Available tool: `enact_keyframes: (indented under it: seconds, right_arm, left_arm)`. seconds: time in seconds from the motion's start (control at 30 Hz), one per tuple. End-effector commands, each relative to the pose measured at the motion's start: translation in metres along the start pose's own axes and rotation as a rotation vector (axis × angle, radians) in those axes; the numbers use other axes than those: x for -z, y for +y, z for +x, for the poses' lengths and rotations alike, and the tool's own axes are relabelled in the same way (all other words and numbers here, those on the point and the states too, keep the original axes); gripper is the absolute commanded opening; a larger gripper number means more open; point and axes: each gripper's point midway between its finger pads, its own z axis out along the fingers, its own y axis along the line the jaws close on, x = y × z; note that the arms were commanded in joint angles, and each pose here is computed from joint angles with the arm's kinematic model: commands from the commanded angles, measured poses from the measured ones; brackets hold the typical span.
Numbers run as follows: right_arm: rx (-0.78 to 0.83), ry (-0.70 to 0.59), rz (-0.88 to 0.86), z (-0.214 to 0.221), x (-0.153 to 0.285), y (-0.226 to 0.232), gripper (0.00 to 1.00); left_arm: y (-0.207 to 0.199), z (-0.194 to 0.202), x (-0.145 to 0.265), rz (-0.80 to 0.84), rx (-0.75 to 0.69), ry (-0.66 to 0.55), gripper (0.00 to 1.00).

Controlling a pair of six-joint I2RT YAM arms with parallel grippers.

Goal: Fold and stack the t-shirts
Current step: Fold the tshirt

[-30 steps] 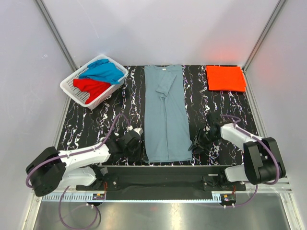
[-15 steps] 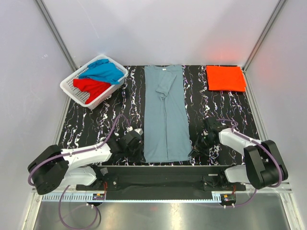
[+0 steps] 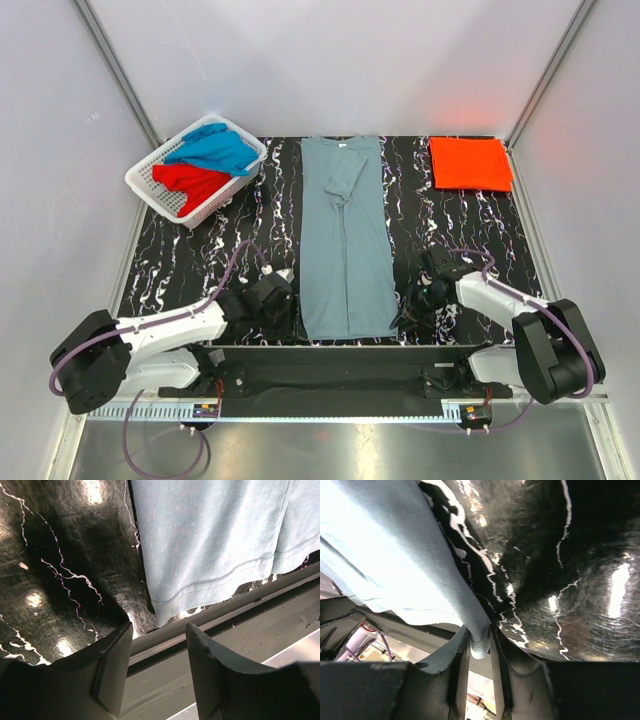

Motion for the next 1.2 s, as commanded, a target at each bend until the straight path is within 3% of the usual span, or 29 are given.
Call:
enact_keyframes:
  seconds: [0.0, 0.17, 0.27, 0.4, 0.47, 0.87, 1.17]
  right_arm:
    - [0.015, -0.005, 0.020, 0.004, -0.001, -0.006, 0.29]
    - [0.017, -0.016, 0.009, 0.004, 0.001, -0.005, 0.25]
    - [0.018, -0.020, 0.007, 0.004, 0.002, -0.005, 0.21]
    - [0.023, -0.028, 0.012, 0.004, 0.004, -0.005, 0.08]
    - [0.025, -0.025, 0.014, 0.005, 0.006, -0.005, 0.00]
    - [0.029, -0.065, 0.018, 0.019, 0.030, 0.005, 0.00]
    - [0.028, -0.085, 0.031, 0.036, 0.040, 0.001, 0.00]
  left_arm:
    - [-0.005, -0.004, -0.003, 0.020, -0.011, -0.012, 0.53]
    - [-0.005, -0.002, -0.010, 0.025, -0.008, 0.006, 0.45]
    - [-0.006, -0.002, -0.011, 0.027, -0.009, 0.008, 0.33]
    - [-0.007, -0.003, -0.012, 0.030, -0.005, 0.004, 0.01]
    - [-0.007, -0.003, -0.011, 0.032, 0.002, 0.002, 0.00]
    - [-0.037, 0.003, 0.012, 0.128, 0.025, 0.008, 0.00]
    - [-0.042, 0.027, 0.019, 0.081, 0.003, 0.025, 0.00]
